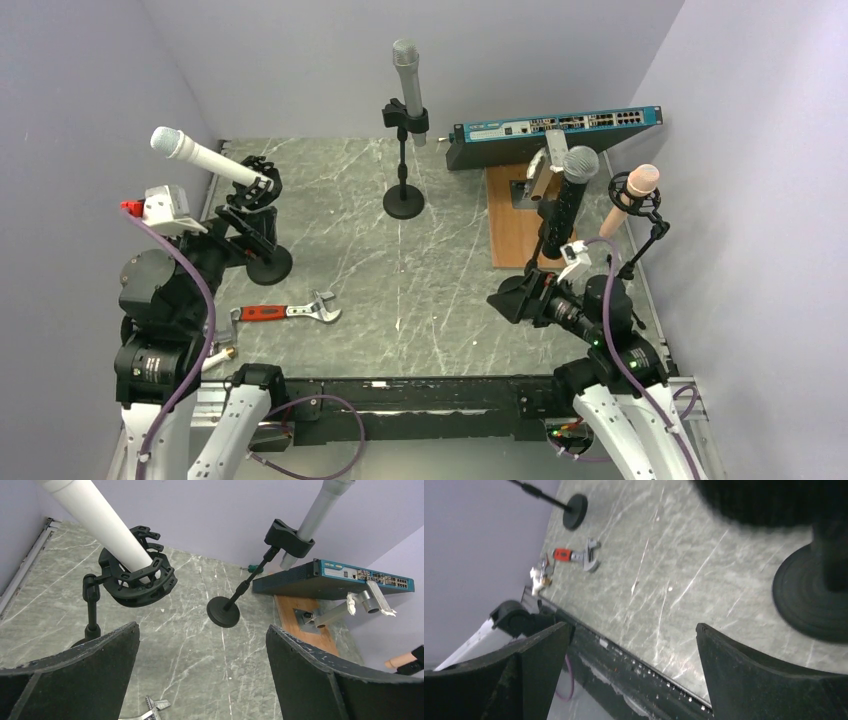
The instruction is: Remove the microphone from the stand
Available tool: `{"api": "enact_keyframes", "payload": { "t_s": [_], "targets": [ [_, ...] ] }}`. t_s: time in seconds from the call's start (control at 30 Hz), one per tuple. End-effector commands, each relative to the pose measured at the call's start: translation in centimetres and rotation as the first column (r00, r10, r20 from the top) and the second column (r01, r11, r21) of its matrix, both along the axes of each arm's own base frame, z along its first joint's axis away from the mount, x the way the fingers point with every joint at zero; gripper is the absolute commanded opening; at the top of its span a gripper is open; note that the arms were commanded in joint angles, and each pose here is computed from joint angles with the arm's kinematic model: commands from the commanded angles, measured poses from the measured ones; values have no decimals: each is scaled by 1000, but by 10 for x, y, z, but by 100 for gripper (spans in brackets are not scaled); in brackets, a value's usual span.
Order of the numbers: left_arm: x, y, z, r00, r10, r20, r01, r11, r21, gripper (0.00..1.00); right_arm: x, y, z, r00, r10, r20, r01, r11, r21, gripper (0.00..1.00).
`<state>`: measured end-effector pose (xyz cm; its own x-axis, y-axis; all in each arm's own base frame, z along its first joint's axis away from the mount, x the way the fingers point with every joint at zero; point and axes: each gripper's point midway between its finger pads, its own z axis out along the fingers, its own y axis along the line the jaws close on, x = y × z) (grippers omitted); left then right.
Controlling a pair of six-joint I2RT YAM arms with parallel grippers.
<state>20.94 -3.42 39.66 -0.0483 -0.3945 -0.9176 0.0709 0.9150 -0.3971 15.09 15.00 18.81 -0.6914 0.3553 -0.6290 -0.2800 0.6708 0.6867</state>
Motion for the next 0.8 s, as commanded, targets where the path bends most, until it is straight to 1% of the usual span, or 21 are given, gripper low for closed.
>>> {"api": "enact_keyframes", "payload": {
  "t_s": [0.0, 0.07, 0.17, 0.23, 0.37, 0.47, 0.63, 0.77],
  "targets": [
    [10, -8, -2, 999, -39, -9, 39, 999, -10, 99, 11, -26, 39, 980, -134, 150, 143, 988, -51, 100],
    [12, -16, -2, 996, -85, -12, 85, 996, -10, 99, 14, -45, 49, 960, -214, 180, 235, 967, -101, 100],
    [13, -35, 4, 981, -195, 19, 195, 981, 1, 99, 11, -61, 75, 931, -271, 244, 306, 944, -121, 100],
    [11, -50, 9, 957, -287, 52, 287, 958, 6, 99, 10, -71, 92, 909, -312, 276, 354, 928, -117, 100],
    [5, -84, 15, 870, -482, 100, 484, 875, 10, 99, 9, -78, 118, 891, -315, 327, 374, 917, -137, 100],
    [1, -102, 14, 803, -587, 103, 590, 808, 4, 99, 9, -88, 133, 864, -332, 378, 414, 896, -159, 100],
    [1, -115, 6, 743, -662, 97, 667, 745, -24, 99, 14, -89, 158, 829, -293, 477, 412, 896, -165, 100],
    [0, -124, 2, 715, -692, 98, 698, 715, -39, 99, 27, -85, 170, 810, -274, 519, 412, 895, -172, 100]
  ]
}}
